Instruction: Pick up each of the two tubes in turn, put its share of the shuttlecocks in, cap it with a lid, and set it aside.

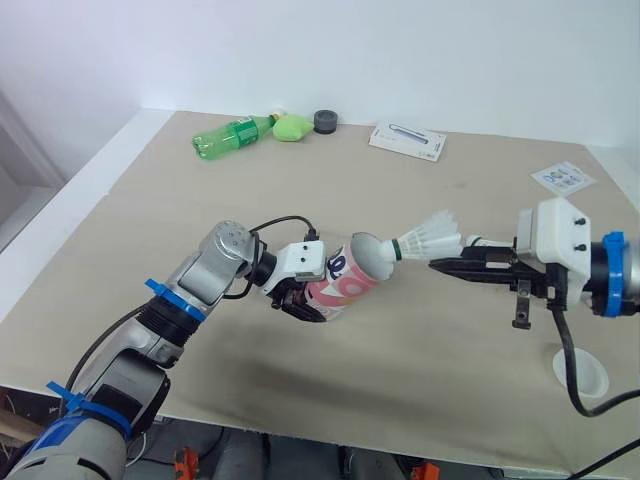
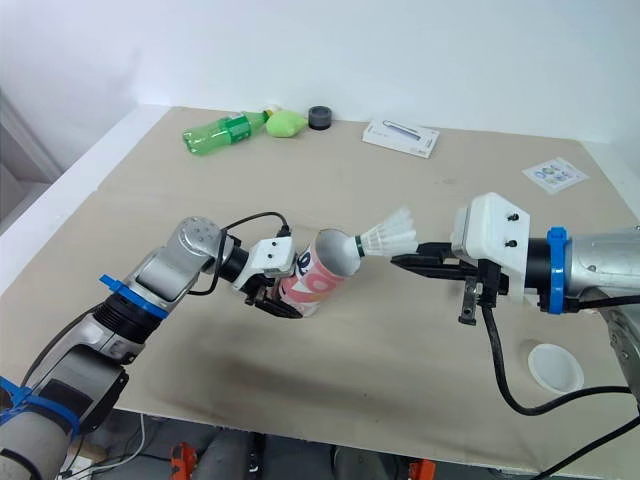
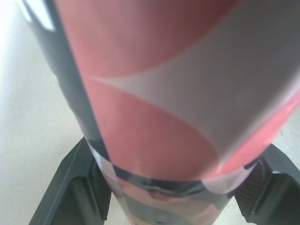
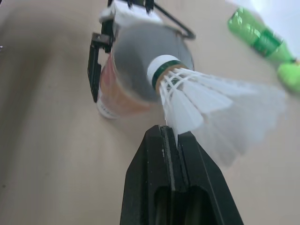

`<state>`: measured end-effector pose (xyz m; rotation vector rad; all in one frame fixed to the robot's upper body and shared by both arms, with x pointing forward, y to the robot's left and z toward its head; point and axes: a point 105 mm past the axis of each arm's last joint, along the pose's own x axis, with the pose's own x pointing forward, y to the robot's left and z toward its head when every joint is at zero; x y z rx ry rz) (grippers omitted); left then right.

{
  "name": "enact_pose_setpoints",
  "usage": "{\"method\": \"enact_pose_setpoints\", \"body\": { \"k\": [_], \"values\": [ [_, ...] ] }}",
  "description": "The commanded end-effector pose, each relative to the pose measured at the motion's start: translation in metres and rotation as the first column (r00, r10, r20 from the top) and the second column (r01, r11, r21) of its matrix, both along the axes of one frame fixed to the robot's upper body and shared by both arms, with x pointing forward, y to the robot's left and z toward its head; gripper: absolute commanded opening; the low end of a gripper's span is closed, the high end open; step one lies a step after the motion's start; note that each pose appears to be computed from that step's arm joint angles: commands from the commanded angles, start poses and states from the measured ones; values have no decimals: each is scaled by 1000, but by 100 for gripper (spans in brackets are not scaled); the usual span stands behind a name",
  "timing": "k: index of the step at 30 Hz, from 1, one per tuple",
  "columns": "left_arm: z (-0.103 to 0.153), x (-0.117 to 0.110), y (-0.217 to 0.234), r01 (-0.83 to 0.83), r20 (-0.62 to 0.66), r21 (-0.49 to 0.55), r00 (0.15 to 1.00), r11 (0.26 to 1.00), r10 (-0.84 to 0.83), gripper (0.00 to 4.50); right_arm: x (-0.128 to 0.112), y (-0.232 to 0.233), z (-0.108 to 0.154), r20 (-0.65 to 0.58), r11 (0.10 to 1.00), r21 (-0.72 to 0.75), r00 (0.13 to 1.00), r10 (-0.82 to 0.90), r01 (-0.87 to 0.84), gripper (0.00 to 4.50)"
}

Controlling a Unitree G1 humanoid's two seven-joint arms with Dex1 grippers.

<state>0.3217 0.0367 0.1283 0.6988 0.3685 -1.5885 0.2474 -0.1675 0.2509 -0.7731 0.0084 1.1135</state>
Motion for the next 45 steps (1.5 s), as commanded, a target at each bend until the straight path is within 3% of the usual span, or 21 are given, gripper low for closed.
{"method": "enact_pose_setpoints", "body": {
  "k": [1,5,8,10,14,19,24,29,34,40,45],
  "values": [
    [-2,-3,-5,20,-4,12,1000,1000,-20,280,-4,12,5,44,997,-57,997,61,-58,5],
    [-2,-3,-5,19,-5,9,1000,1000,-19,280,1,23,-5,25,993,-91,996,84,-81,5],
    [-2,-4,-5,19,-5,6,1000,1000,-19,280,4,23,-12,-12,989,-121,996,90,-91,94],
    [-2,-4,-6,18,-5,3,1000,1000,-18,280,6,22,-13,-20,989,-123,997,78,-80,189],
    [-2,-5,-9,19,-5,-11,1000,1000,-19,280,8,13,-4,-25,996,-83,999,41,-43,338],
    [-1,-8,-20,28,-3,-56,1000,998,-28,280,1,-14,19,-42,997,54,998,-55,58,338],
    [-5,-12,-30,67,-9,-67,998,996,-67,280,-8,-27,22,-64,986,109,990,-123,130,338],
    [-6,-11,-39,83,1,-80,997,993,-83,280,-9,-82,-7,-193,906,135,907,-373,401,338],
    [-12,-16,-42,104,-13,-76,994,992,-105,280,-16,-148,-39,-299,715,205,738,-605,668,338],
    [-13,-15,-46,99,-12,-83,995,992,-100,280,-29,-200,-77,-392,560,146,567,-724,816,338],
    [-13,-18,-50,90,-19,-108,996,990,-92,280,-20,-222,-88,-420,519,112,513,-748,848,338]
  ]
}}
